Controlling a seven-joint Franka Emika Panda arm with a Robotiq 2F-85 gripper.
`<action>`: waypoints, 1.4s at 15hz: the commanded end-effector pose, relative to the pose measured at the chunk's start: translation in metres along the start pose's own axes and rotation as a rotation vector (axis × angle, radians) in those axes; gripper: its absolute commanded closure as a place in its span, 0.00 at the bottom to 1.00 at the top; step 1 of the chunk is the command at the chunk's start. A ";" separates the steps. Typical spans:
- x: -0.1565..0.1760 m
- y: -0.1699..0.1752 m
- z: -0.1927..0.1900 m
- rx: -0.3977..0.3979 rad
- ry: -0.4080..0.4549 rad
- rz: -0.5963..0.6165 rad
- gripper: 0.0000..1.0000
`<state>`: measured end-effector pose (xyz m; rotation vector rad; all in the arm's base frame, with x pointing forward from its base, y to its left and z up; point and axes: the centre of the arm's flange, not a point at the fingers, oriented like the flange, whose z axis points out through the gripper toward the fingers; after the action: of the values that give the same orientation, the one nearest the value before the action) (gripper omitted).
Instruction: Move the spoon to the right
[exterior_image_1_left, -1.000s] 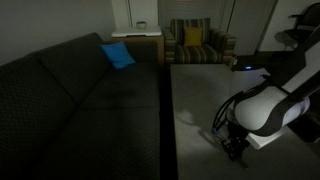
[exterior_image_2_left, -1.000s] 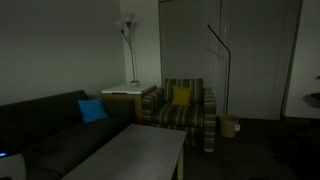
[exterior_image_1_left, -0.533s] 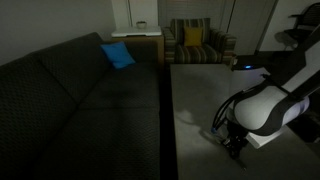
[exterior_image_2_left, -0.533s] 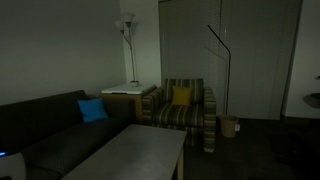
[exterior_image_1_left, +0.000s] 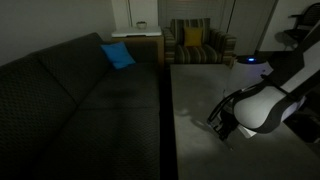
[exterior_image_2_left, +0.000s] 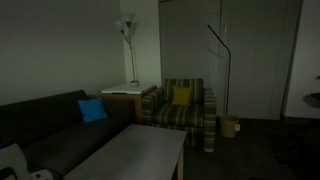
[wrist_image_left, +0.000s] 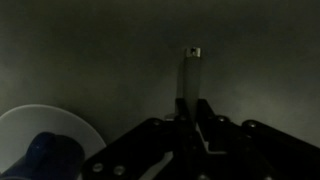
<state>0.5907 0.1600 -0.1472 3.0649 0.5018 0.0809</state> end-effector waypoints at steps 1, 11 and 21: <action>0.007 0.004 -0.009 -0.019 0.081 -0.010 0.96; -0.023 0.019 -0.023 -0.009 0.149 0.028 0.96; -0.075 0.050 -0.019 0.001 0.026 0.086 0.96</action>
<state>0.5508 0.1111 -0.1524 3.0678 0.4184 0.1661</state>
